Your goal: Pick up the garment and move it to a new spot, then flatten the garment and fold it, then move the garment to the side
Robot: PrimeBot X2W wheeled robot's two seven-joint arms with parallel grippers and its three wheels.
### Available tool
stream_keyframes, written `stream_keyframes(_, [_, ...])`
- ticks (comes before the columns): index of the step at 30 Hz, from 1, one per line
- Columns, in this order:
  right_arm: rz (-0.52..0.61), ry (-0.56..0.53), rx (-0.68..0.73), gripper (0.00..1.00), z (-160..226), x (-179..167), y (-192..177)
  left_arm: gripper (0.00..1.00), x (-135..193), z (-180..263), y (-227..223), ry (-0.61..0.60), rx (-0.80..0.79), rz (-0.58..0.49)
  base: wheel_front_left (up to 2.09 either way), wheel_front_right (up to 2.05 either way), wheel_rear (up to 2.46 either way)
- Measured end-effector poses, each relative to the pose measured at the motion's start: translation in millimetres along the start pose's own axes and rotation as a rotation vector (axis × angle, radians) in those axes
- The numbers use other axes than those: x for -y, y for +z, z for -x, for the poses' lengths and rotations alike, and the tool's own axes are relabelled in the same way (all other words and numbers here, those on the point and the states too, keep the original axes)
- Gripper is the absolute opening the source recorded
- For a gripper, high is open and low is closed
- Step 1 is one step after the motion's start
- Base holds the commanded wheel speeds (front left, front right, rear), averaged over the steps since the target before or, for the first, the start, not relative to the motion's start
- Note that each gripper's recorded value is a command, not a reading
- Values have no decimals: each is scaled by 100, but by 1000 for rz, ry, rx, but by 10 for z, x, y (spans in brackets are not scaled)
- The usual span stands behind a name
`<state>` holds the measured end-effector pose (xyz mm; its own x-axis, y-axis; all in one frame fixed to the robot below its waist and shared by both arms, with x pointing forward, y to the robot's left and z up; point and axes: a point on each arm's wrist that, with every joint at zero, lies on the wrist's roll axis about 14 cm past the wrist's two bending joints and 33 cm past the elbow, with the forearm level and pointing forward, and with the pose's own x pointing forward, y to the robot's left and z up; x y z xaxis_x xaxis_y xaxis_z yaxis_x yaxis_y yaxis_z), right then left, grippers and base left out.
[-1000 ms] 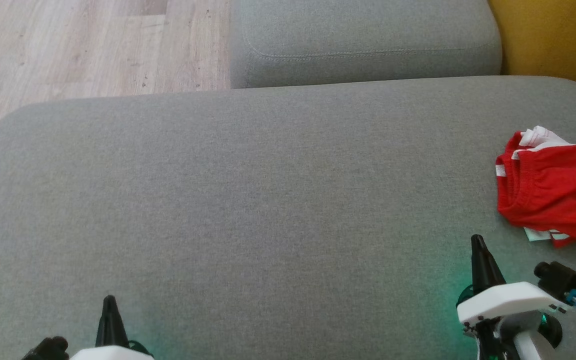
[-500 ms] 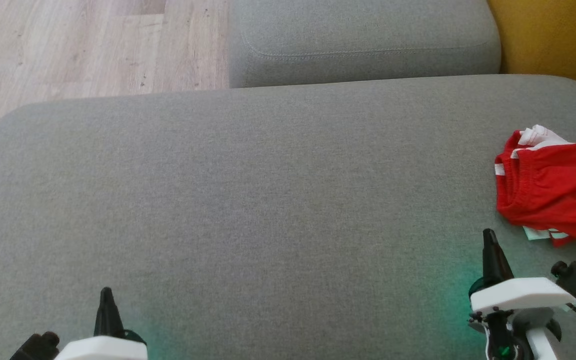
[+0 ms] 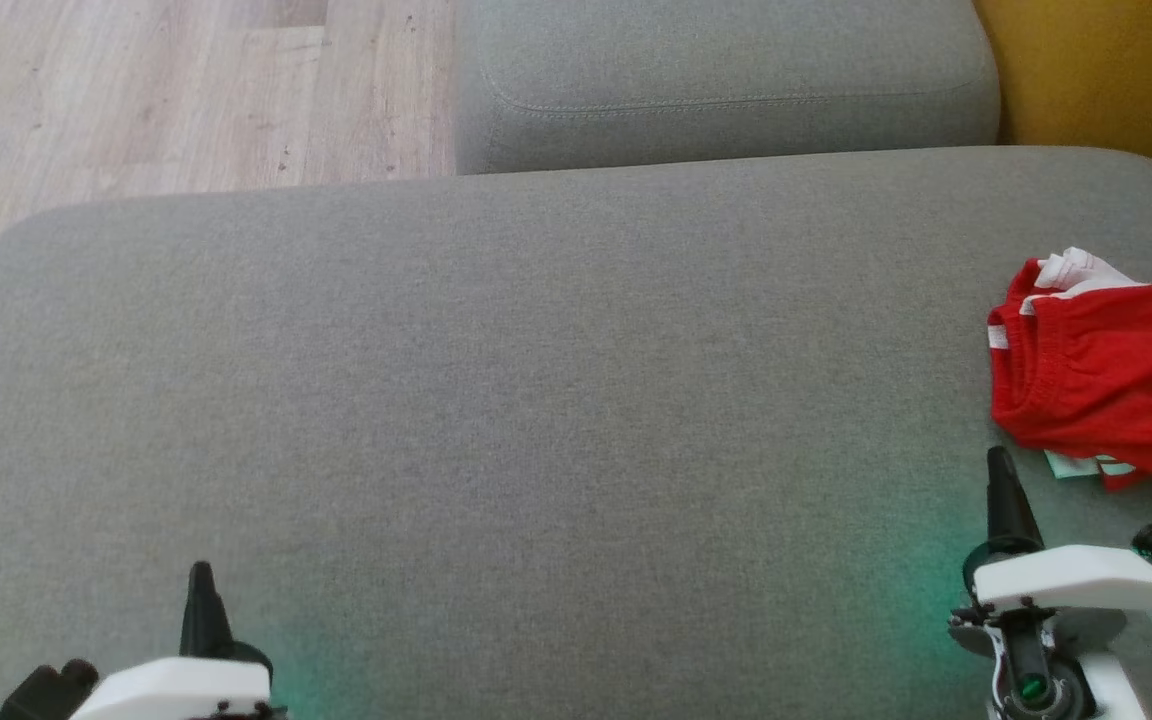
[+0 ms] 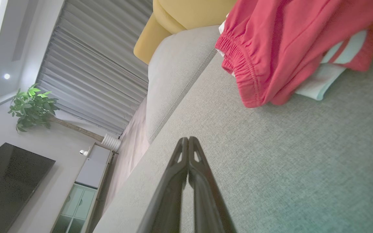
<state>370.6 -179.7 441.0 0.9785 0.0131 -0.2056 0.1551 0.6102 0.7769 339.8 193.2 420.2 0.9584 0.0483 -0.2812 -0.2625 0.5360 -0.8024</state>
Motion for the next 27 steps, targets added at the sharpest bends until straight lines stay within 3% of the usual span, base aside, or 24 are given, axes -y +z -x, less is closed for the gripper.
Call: stream_keyframes(27, [-319, 33, 40, 0, -14, -73, 212, 0, 243, -94, 102, -78, -11, 273, 0, 0, 0])
